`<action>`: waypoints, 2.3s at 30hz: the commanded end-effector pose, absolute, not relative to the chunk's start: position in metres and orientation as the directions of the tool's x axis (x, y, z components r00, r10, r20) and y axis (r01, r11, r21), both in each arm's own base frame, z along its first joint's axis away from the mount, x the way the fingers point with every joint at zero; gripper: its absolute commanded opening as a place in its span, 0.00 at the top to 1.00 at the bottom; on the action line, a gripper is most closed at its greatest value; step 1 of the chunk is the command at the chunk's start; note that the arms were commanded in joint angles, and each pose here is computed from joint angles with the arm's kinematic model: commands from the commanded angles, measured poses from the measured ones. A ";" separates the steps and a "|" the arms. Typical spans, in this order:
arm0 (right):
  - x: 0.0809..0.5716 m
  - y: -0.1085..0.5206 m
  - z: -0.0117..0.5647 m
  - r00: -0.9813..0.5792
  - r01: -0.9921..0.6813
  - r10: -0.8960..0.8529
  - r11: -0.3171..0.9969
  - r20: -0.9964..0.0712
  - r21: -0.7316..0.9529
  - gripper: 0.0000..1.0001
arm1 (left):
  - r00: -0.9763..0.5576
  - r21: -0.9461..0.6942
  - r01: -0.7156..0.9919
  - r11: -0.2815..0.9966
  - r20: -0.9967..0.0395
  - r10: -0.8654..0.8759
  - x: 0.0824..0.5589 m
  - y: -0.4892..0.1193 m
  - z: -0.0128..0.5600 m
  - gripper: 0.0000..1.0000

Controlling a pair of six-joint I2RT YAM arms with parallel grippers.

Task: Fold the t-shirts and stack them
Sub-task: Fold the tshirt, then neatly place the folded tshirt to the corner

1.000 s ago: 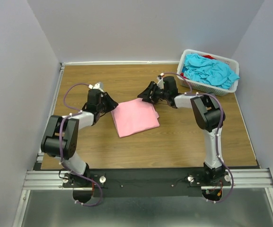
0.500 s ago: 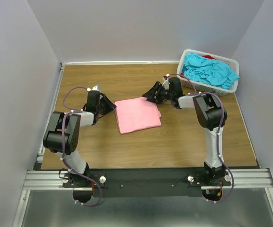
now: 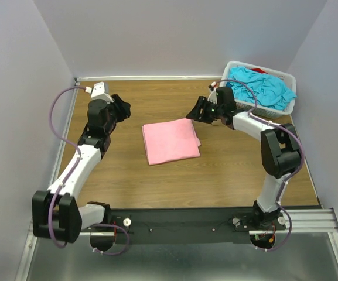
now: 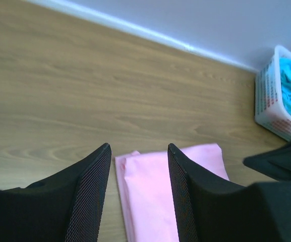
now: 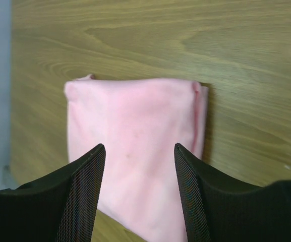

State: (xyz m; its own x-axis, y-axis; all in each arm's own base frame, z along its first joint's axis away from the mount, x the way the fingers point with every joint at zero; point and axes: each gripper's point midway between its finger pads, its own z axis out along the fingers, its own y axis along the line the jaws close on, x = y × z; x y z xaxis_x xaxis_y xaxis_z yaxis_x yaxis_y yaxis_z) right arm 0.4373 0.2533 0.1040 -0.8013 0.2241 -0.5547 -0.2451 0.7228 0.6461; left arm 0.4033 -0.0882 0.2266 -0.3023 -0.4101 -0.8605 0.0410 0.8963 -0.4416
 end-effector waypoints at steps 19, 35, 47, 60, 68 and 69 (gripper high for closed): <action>0.384 0.240 0.027 -0.881 -0.220 -0.107 0.955 -0.461 0.198 0.37 | -0.192 -0.210 -0.117 0.971 -0.954 -0.229 0.365 -0.030 0.245 0.43; 0.367 0.141 0.034 -0.844 -0.211 -0.320 0.936 -0.431 -0.281 0.99 | -0.141 -0.222 -0.113 0.968 -0.961 -0.237 0.355 -0.027 0.264 0.43; 0.341 -0.032 0.026 -0.936 -0.015 -0.240 0.758 -0.258 -0.652 0.99 | -0.143 -0.207 -0.153 0.966 -0.963 -0.229 0.348 -0.027 0.266 0.43; 0.331 -0.180 0.051 -0.957 0.235 -0.004 0.582 -0.291 -0.778 0.99 | -0.204 -0.148 -0.232 0.961 -0.959 -0.197 0.352 -0.022 0.245 0.42; 0.352 -0.225 0.064 -0.942 0.289 0.017 0.551 -0.336 -0.783 0.99 | -0.258 -0.121 -0.241 0.963 -0.949 -0.184 0.361 -0.023 0.228 0.43; 0.356 -0.229 0.064 -0.943 0.283 0.009 0.545 -0.332 -0.789 0.99 | -0.261 -0.121 -0.240 0.963 -0.948 -0.184 0.362 -0.023 0.227 0.43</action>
State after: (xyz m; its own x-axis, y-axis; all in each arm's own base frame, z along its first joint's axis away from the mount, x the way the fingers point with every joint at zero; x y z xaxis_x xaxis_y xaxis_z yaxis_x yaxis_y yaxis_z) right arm 0.3337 -0.2099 0.0530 -0.9527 0.0386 -0.3015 0.2641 0.5962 -0.7581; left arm 0.3580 -0.0272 0.2195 -0.2662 -0.1936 -0.9443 -0.2162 0.9667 -0.1372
